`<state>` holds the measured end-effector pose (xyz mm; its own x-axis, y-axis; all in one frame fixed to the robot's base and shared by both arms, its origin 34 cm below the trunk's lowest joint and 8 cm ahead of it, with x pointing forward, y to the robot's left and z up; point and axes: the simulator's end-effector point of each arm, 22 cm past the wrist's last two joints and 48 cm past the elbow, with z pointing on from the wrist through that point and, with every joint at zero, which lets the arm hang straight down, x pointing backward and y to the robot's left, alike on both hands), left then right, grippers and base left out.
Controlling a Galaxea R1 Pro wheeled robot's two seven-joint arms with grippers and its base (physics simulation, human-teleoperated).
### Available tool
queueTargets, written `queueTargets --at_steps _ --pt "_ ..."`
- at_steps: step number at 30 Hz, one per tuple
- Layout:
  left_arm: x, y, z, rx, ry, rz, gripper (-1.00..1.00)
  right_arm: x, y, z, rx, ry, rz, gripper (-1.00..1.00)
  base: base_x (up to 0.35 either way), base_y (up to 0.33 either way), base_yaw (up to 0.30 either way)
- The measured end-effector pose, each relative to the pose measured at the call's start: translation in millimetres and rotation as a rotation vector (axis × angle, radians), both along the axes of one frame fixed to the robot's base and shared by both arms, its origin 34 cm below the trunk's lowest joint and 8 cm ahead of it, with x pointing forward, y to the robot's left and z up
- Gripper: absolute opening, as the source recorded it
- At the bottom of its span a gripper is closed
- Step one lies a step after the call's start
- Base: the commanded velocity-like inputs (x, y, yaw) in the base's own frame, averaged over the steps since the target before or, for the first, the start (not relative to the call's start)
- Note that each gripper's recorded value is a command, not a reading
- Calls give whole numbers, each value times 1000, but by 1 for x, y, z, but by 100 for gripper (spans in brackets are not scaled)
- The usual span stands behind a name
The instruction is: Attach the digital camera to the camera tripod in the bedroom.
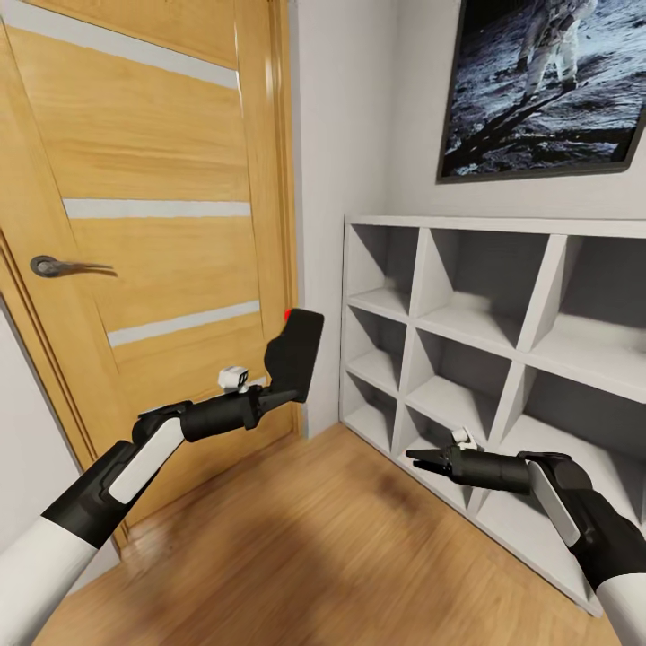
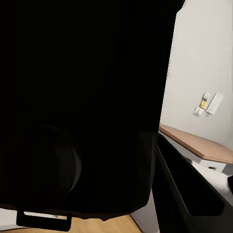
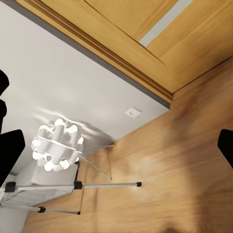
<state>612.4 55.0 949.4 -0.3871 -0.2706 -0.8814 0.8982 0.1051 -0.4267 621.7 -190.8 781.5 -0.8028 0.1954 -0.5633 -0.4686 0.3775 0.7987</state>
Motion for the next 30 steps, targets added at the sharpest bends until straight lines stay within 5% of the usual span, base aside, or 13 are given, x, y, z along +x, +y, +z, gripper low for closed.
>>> queueTargets --at_steps 30 --pt "23 9 47 1 46 31 -100 16 -5 49 -49 15 -36 100 0 0 0"
